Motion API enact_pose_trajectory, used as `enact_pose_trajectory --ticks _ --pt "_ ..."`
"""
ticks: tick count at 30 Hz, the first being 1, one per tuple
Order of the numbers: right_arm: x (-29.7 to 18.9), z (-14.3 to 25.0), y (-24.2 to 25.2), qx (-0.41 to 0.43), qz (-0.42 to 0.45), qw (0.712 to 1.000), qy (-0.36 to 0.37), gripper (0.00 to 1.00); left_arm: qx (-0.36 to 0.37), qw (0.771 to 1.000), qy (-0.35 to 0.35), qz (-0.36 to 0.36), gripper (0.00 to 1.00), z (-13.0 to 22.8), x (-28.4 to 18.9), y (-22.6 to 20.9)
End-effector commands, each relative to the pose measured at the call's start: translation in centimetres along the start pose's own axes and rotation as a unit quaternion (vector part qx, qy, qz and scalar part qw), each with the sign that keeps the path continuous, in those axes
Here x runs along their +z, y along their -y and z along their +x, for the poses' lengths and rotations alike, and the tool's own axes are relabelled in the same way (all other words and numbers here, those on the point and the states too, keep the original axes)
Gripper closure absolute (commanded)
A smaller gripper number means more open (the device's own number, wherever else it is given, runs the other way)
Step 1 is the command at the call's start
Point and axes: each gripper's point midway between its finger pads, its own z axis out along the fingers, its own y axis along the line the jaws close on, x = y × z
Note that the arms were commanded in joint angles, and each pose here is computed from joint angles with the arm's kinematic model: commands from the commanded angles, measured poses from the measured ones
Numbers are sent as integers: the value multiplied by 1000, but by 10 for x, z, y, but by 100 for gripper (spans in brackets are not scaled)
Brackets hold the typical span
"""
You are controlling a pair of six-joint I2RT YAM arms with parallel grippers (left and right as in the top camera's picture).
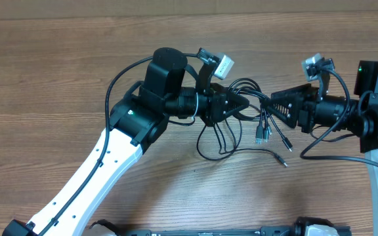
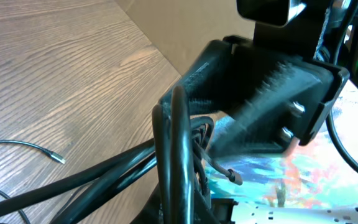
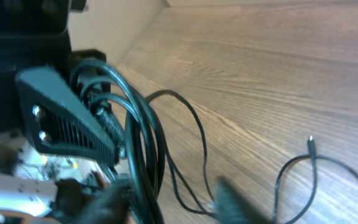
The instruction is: Untangle cables
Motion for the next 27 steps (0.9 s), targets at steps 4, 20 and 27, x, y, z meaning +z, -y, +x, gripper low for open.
enact_pose_trajectory --ticks 4,20,27 --pt "-1 -1 0 -20 5 1000 1 82 36 999 -5 24 96 2 -3 15" --pt "-1 3 -6 -6 -11 1000 -5 75 50 998 9 22 96 -6 -3 16" --pt "-3 3 -24 -26 -63 998 4 96 70 997 26 27 96 -15 -3 20"
